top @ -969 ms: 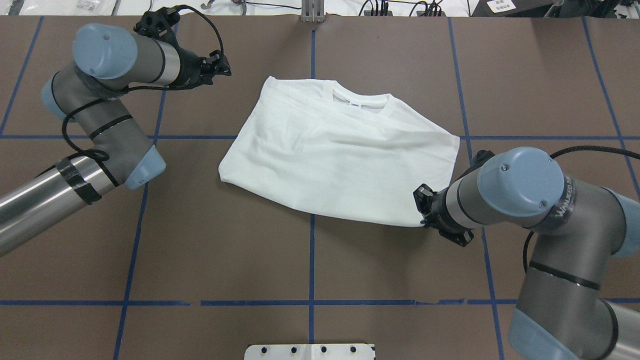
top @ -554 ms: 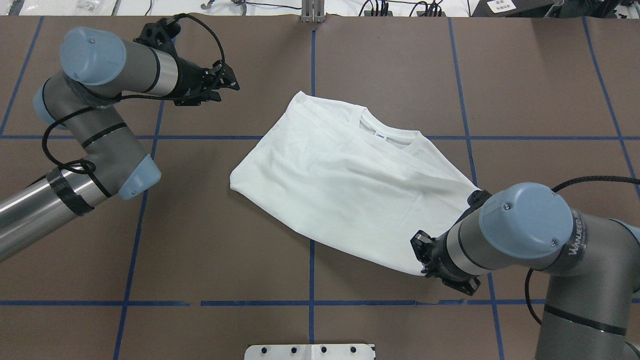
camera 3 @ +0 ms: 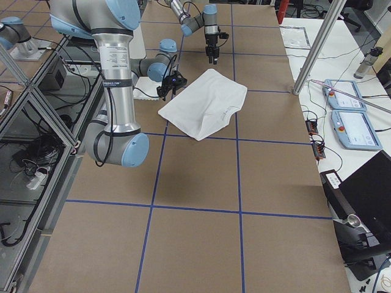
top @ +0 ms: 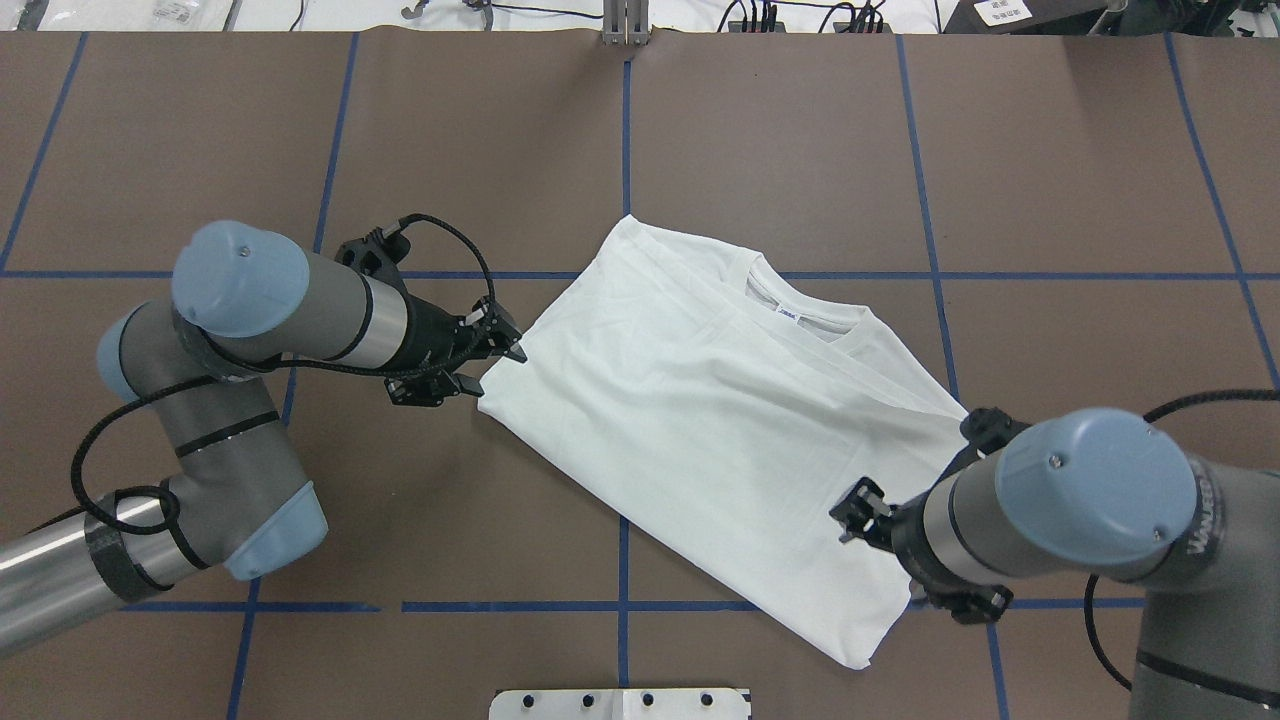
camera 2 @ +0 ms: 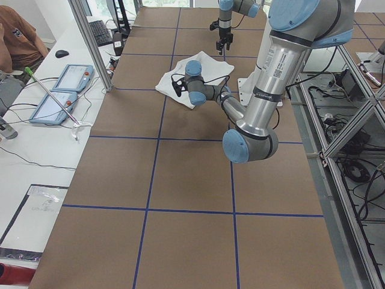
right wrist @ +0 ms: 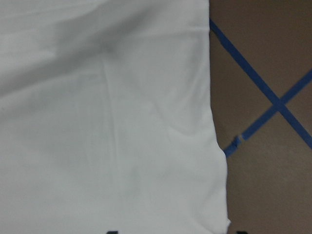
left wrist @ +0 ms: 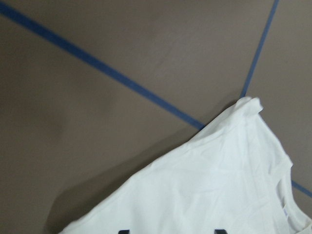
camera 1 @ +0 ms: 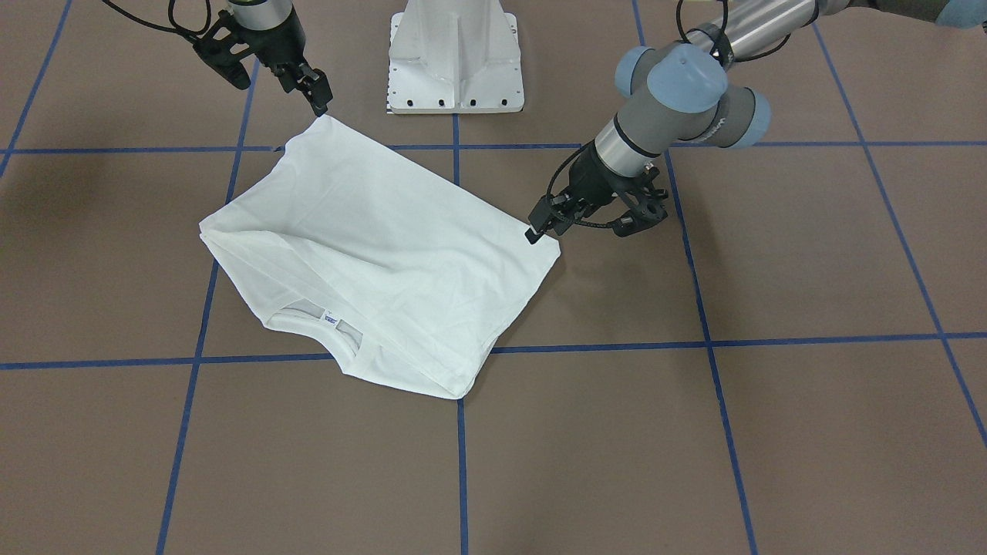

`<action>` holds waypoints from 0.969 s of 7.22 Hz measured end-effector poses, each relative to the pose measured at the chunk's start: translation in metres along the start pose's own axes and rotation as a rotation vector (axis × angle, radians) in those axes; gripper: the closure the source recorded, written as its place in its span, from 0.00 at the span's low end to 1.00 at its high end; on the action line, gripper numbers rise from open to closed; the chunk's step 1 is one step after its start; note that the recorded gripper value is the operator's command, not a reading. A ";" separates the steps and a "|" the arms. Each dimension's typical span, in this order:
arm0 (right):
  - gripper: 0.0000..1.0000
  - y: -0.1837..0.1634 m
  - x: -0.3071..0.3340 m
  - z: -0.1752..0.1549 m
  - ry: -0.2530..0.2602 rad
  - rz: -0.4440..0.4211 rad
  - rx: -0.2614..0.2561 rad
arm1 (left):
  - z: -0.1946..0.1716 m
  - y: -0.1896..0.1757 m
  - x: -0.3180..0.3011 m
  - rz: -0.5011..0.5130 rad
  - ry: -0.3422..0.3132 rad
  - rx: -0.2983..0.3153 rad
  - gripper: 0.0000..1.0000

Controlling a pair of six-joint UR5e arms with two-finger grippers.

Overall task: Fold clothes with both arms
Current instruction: 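Drag the folded shirt toward the robot with the right gripper while the left gripper approaches, then rotate the shirt with both grippers so its collar faces away from the robot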

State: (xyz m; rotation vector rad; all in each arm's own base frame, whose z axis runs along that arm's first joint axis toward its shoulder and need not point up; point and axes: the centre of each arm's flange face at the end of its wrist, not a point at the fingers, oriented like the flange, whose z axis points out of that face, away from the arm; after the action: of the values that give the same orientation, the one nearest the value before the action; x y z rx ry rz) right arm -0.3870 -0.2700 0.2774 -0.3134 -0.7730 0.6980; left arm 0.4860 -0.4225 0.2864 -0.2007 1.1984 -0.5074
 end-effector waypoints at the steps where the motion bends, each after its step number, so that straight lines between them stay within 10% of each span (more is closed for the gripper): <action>1: 0.00 -0.028 -0.030 -0.009 -0.046 -0.031 0.037 | 0.018 0.019 -0.007 -0.002 -0.048 0.010 0.32; 7: 0.00 -0.108 -0.093 -0.046 -0.136 -0.044 0.134 | 0.044 0.039 -0.020 0.026 -0.085 0.069 0.35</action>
State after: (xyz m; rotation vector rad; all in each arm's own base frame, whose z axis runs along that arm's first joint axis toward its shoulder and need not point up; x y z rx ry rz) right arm -0.3517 -0.4129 0.2499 -0.1278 -0.8550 0.7316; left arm 0.5321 -0.3840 0.3029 -0.1463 1.0982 -0.5121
